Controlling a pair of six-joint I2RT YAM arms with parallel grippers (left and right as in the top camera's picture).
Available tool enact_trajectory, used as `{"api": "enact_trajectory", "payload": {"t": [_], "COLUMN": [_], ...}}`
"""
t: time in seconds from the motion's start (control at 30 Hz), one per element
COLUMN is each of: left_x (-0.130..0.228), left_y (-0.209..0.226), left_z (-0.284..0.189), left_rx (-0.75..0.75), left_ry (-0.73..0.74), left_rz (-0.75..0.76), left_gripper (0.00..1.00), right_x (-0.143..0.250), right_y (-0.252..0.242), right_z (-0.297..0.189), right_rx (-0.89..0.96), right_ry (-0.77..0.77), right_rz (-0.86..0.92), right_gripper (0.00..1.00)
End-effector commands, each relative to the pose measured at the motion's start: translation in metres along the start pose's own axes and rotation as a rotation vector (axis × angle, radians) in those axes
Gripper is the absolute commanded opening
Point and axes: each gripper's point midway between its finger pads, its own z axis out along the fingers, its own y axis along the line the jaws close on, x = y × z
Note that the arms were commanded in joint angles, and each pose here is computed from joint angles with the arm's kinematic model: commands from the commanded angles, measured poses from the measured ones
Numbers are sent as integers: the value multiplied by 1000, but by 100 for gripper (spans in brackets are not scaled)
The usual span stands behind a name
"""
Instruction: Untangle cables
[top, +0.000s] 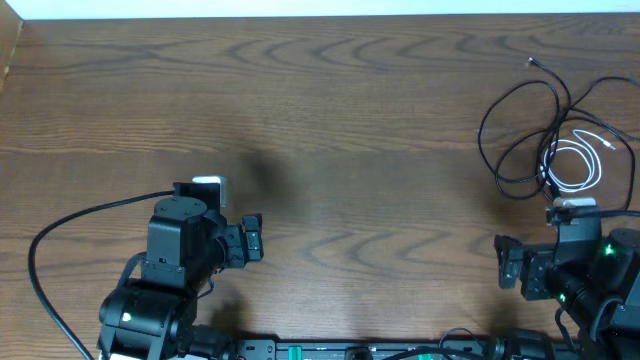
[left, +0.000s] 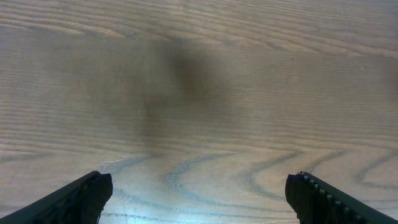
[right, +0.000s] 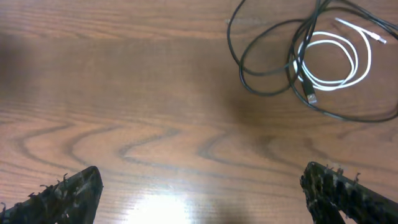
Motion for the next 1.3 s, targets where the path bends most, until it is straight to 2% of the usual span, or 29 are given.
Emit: {"api": "enact_trajectory", "payload": {"t": [0.0, 0.07, 0.27, 0.5, 0.77, 1.27], "left_x": [2, 2, 2, 2, 2, 2], "left_y": [0, 0, 0, 0, 0, 0], "left_z": [1, 1, 1, 1, 1, 1], "left_rx": [1, 1, 1, 1, 1, 1], "left_ry": [7, 7, 7, 7, 7, 7], "left_rz": [-9, -9, -8, -9, -9, -8], "left_gripper": [94, 94, 94, 94, 94, 94], "right_x": [3, -3, -56, -59, -59, -56], "right_y": [-5, -4, 2, 15, 15, 10], "right_z": [1, 1, -10, -16, -8, 32], "right_rx": [27, 27, 21, -5, 5, 32], "right_ry": [10, -23, -417, -708, -882, -1034], "right_rz": [-4, -10, -104, -181, -209, -261], "right_gripper": [99, 99, 99, 99, 99, 99]}}
